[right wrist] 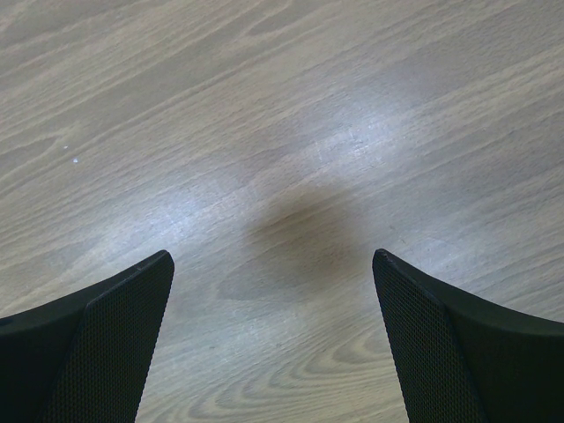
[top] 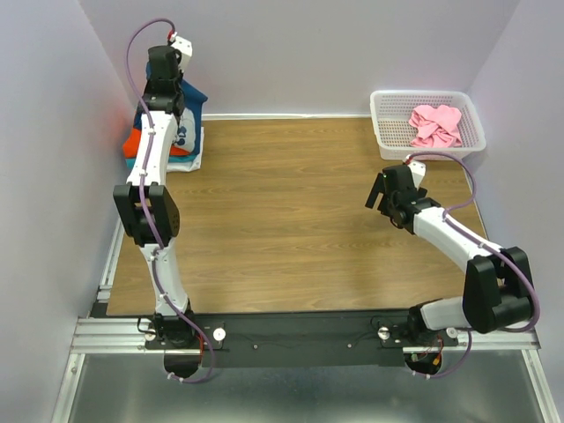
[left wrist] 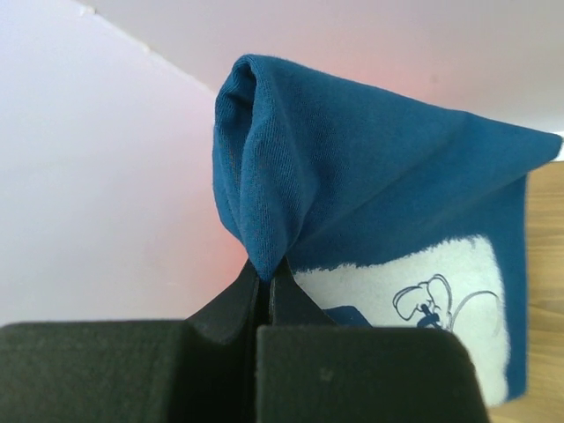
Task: Fold and stack the t-shirts
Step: Neatly place the folded tshirt to the corner, then reset both grippers
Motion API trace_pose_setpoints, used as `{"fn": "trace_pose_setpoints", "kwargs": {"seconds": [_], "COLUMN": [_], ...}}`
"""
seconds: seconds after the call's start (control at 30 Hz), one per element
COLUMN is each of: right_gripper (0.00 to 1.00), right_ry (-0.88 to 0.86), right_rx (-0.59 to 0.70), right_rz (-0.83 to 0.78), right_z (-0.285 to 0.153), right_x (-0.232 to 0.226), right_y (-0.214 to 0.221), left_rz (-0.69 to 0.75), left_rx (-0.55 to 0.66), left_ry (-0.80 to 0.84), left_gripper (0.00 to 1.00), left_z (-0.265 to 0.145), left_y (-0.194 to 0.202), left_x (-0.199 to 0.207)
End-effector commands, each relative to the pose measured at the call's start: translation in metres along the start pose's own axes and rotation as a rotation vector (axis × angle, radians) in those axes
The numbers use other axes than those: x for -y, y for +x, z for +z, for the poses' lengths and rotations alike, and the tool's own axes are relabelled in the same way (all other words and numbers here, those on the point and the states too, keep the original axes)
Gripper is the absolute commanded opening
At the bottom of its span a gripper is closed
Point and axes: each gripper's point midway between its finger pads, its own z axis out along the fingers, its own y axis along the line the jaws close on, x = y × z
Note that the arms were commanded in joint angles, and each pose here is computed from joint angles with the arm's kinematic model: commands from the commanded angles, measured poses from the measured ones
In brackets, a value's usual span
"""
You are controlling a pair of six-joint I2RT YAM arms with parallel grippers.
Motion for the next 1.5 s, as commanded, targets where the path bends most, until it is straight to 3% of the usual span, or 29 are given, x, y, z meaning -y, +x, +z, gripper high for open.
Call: {"fn": "trace_pose_setpoints", "kwargs": {"seconds": [0.0, 0.47, 0.77, 0.83, 0.87, 0.9, 0.93, 1.0, 1.13, 1.47], "right_gripper": [1.00, 1.00, 1.00, 1.00, 1.00, 1.00, 1.00, 1.00, 1.00, 1.00], "right_ry": [0.023, 0.026, 0.014, 0.017, 0.024, 0.026, 0.026, 0.016, -0.005, -0.058], "right_rx": [0.001, -0.035, -0.009, -0.003, 0.004, 0.008, 0.010, 0.014, 0.019, 0.094], "right_rz": [-0.004, -0.024, -0.028, -0.031, -0.033, -0.031, -0.034, -0.033, -0.026, 0.021], "right_z": [0.002, 0.008, 0.002, 0.001, 0.000, 0.000, -0.001, -0.004, -0.008, -0.032], "right_x": [0.002, -0.001, -0.003, -0.002, -0.001, 0.000, 0.000, -0.002, -0.005, -0.010], "right_y": [-0.006, 0.000, -0.010, -0.013, -0.014, -0.016, -0.016, -0.019, -0.022, -0.048], "left_rz": [0.037, 0.061, 0.013, 0.002, -0.009, -0.017, -0.026, -0.049, -0.109, -0.458], "left_rx": [0.005, 0.014, 0.000, -0.005, -0.012, -0.015, -0.015, -0.023, -0.010, 0.177], "left_ry": [-0.036, -0.070, -0.088, -0.089, -0.094, -0.100, -0.111, -0.131, -0.161, 0.079], "left_gripper": [0.00, 0.00, 0.00, 0.19, 0.38, 0.70, 0.78, 0.80, 0.98, 0.98], "left_z": [0.030, 0.094, 0.114, 0.116, 0.118, 0.119, 0.118, 0.116, 0.103, 0.033], "left_y": [0.015, 0.058, 0.081, 0.084, 0.088, 0.090, 0.090, 0.091, 0.077, -0.003], "left_x": [-0.004, -0.007, -0.016, -0.015, -0.017, -0.017, -0.021, -0.029, -0.046, -0.038]}}
